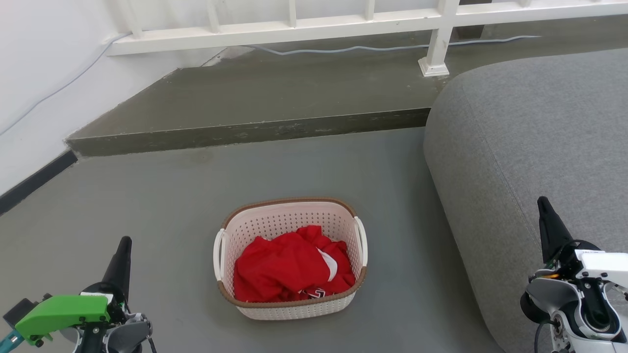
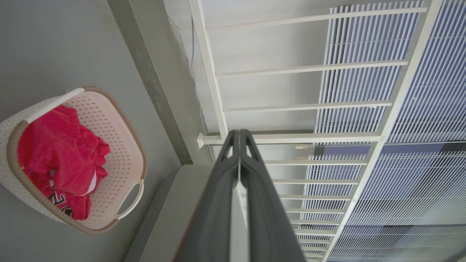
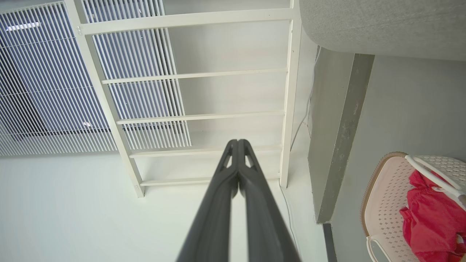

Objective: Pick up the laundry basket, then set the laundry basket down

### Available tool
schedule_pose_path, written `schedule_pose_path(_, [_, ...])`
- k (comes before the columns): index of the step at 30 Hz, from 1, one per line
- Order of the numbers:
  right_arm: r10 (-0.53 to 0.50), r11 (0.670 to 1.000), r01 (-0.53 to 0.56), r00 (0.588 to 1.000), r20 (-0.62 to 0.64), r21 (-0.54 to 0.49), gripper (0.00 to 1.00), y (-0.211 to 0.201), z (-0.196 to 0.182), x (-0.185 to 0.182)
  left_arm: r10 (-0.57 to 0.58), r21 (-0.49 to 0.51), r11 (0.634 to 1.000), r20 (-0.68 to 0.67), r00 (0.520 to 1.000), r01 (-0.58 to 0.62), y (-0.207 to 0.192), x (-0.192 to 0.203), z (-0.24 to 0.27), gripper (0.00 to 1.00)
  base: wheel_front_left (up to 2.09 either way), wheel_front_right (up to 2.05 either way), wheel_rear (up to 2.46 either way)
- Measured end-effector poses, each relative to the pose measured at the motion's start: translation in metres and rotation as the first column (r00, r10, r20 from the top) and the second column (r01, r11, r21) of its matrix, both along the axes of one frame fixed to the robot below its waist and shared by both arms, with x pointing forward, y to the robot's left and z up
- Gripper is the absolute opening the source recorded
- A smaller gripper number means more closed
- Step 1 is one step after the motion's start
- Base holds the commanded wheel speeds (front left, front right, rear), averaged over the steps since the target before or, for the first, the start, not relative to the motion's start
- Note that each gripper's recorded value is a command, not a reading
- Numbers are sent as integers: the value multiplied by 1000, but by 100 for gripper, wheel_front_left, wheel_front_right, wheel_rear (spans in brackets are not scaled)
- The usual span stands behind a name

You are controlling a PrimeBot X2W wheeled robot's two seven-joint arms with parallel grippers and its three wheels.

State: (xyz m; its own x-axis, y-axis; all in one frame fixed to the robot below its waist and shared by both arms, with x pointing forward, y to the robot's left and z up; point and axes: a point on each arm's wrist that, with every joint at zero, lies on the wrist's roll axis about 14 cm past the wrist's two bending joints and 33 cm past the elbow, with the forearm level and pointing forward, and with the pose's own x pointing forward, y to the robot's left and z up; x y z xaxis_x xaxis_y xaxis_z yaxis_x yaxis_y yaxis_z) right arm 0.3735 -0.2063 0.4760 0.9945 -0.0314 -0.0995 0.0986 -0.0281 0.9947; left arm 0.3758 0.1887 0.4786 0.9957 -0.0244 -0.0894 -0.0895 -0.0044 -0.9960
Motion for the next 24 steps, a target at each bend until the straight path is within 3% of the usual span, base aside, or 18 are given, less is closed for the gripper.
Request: schedule_pose_path(24, [0, 1000, 0, 1000, 0, 1, 0, 0, 0, 0, 0, 0, 1000, 0, 1000, 0, 0, 0, 0, 0, 0, 0, 0])
